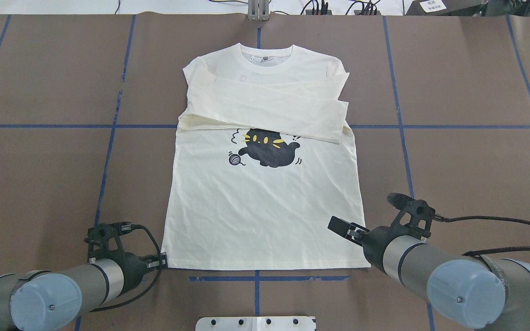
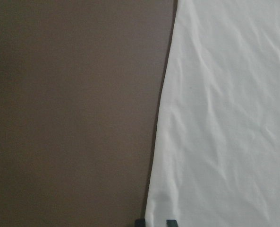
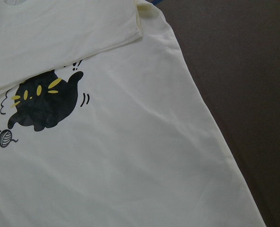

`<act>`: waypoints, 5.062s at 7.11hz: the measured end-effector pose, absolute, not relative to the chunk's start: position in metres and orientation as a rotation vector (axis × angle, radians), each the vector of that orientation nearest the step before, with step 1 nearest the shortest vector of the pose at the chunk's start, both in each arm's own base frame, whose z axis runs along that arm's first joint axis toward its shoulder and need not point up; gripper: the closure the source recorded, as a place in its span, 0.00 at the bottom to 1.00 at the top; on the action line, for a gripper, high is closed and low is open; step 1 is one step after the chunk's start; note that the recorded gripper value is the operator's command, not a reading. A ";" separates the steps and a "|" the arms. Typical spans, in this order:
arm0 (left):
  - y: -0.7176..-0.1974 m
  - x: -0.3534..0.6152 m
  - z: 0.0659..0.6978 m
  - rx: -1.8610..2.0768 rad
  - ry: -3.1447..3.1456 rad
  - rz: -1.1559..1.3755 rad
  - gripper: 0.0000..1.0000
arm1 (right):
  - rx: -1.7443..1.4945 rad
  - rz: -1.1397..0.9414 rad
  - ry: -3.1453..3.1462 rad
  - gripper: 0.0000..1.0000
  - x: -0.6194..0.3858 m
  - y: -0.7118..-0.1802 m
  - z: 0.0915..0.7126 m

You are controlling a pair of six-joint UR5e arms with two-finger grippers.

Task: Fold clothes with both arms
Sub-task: 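Close both grippers on the hem corners nearest the robot, then lift the hem with both grippers and fold it toward the collar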

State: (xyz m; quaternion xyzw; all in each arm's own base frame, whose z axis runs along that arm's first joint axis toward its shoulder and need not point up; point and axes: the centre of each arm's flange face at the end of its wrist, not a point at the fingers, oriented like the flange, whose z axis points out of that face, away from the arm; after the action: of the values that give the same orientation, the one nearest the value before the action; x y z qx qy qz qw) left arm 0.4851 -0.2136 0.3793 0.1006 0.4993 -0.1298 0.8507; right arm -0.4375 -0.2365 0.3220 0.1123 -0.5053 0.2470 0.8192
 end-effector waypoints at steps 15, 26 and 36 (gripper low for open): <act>-0.205 0.477 0.358 0.215 1.102 -0.273 1.00 | 0.185 0.597 -0.963 0.13 -0.426 -0.216 0.381; -0.213 0.456 0.340 0.293 1.132 -0.332 1.00 | 0.187 0.601 -0.951 0.60 -0.472 -0.181 0.397; -0.196 0.396 0.302 0.222 1.177 -0.284 1.00 | 0.102 0.539 -0.992 1.00 -0.363 -0.160 0.305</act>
State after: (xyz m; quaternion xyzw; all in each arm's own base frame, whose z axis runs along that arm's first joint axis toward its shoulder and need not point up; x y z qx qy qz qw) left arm 0.3956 -0.1962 0.3019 0.1043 0.5519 -0.1333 0.8166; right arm -0.3631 -0.1601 0.3045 0.0485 -0.4697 0.2555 0.8437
